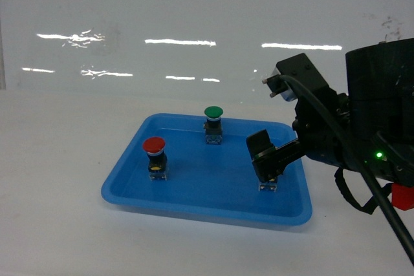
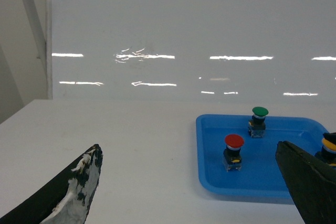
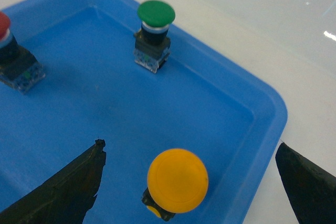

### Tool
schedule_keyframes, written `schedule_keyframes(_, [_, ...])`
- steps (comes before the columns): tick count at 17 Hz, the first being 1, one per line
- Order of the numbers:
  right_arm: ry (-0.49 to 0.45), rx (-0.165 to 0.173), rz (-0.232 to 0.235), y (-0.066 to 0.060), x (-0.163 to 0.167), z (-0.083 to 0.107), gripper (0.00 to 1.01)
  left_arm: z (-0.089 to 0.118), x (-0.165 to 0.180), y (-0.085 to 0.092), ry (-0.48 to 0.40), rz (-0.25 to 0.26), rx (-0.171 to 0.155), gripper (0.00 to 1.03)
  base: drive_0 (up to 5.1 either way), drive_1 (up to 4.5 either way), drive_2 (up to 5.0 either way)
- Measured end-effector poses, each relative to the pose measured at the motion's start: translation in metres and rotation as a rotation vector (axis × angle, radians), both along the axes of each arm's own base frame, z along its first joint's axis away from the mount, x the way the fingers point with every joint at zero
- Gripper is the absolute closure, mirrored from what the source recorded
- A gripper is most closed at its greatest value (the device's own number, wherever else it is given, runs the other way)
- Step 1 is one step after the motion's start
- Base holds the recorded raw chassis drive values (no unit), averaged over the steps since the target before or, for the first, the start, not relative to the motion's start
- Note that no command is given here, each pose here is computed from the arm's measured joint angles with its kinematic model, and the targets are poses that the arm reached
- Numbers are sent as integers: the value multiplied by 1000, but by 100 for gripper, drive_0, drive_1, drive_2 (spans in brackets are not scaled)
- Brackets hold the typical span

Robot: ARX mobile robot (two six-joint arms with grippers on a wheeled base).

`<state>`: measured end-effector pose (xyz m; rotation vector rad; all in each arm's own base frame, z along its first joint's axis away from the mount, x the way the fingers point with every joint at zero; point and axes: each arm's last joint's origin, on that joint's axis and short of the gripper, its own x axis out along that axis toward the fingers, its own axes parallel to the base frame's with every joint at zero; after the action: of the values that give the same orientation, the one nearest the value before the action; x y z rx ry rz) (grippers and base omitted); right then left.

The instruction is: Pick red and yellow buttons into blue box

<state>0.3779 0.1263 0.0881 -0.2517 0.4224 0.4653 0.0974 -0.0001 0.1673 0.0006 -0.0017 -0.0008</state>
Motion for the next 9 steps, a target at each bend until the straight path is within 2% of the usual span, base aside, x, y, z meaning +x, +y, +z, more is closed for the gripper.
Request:
schedule_keyframes(3, [26,-29,3,3,12,-22,3,0,0,0,0,0,0,5,0,0,0])
schedule_keyframes(6, [6,-35,-13,3,28,-23,3,0,0,0,0,0,0,5,0,0,0])
schedule_keyframes(9, [37,-49,-9,4,32,-30,3,0,0,0,0,0,0,5,0,0,0])
